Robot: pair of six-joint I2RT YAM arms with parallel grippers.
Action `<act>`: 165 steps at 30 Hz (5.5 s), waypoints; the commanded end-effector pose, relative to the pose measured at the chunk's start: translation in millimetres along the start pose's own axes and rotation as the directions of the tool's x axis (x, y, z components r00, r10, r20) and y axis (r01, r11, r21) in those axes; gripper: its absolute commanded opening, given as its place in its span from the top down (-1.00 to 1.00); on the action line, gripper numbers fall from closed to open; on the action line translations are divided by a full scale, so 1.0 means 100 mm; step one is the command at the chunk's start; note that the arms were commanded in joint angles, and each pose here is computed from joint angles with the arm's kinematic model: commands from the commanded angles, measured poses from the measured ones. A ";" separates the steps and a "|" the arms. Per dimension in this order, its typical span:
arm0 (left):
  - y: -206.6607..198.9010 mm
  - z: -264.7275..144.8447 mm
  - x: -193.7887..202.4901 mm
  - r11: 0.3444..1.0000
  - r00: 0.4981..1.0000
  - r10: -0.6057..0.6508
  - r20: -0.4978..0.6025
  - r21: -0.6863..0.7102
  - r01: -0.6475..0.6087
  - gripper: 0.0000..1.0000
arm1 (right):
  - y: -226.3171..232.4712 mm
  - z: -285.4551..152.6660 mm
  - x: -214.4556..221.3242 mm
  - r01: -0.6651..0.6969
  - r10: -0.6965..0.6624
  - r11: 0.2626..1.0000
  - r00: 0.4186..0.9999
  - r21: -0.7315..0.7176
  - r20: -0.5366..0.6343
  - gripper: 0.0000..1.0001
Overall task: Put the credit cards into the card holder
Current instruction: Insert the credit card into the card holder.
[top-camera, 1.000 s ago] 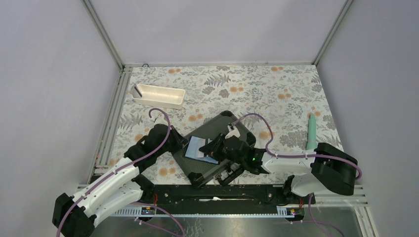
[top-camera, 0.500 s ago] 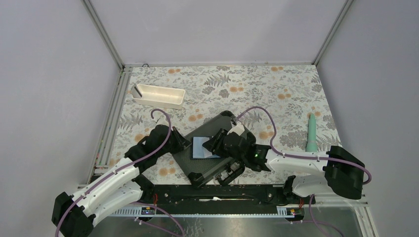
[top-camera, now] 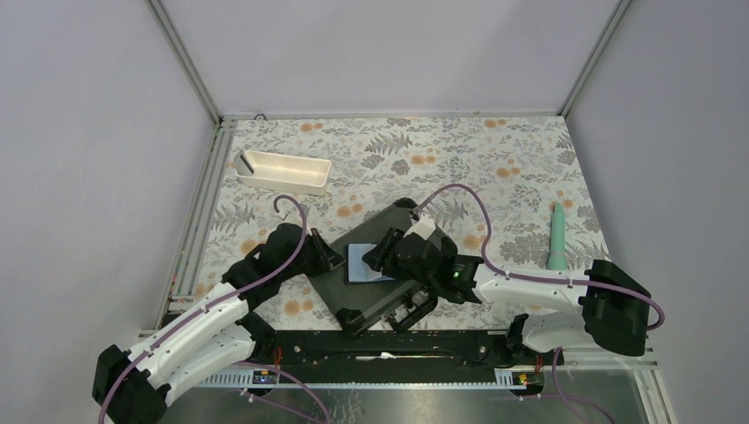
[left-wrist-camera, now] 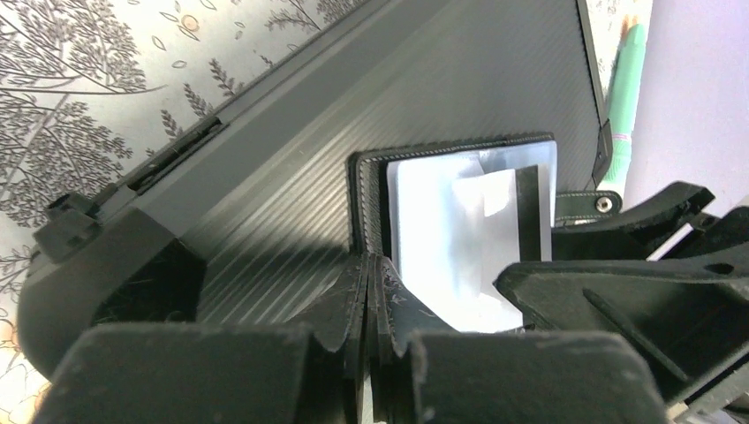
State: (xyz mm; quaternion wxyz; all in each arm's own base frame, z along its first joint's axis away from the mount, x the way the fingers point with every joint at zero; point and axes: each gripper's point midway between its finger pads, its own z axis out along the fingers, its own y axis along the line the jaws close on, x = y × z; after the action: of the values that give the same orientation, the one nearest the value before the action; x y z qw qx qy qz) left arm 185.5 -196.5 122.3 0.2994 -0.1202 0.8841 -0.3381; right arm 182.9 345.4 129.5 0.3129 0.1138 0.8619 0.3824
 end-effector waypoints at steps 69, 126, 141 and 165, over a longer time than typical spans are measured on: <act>-0.49 -0.10 0.04 0.980 0.998 0.042 -0.051 0.198 -0.031 0.68 | -0.07 -0.12 -0.49 0.519 -0.529 0.821 0.848 0.239 -0.027 -0.39; -0.67 -0.08 -0.02 0.977 0.995 0.087 -0.054 0.200 -0.074 0.56 | -0.34 -0.52 -0.28 0.466 -0.456 0.879 0.883 0.099 -0.106 -0.21; -0.63 0.06 -0.42 0.980 0.984 0.178 -0.006 0.092 -0.177 0.42 | -0.33 -0.52 0.04 0.291 -0.279 0.956 0.941 0.036 -0.194 -0.01; -0.56 0.30 -0.51 0.979 0.980 0.198 -0.002 0.057 -0.197 0.40 | -0.14 -0.42 0.14 0.176 -0.181 0.984 0.964 -0.043 -0.193 0.10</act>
State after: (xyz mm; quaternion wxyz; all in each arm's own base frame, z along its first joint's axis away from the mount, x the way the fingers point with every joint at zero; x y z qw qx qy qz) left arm 226.8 -222.8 140.7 0.2928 -0.0282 0.9045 -0.3089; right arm 141.7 309.6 131.7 0.2552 -0.0214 0.8991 0.3550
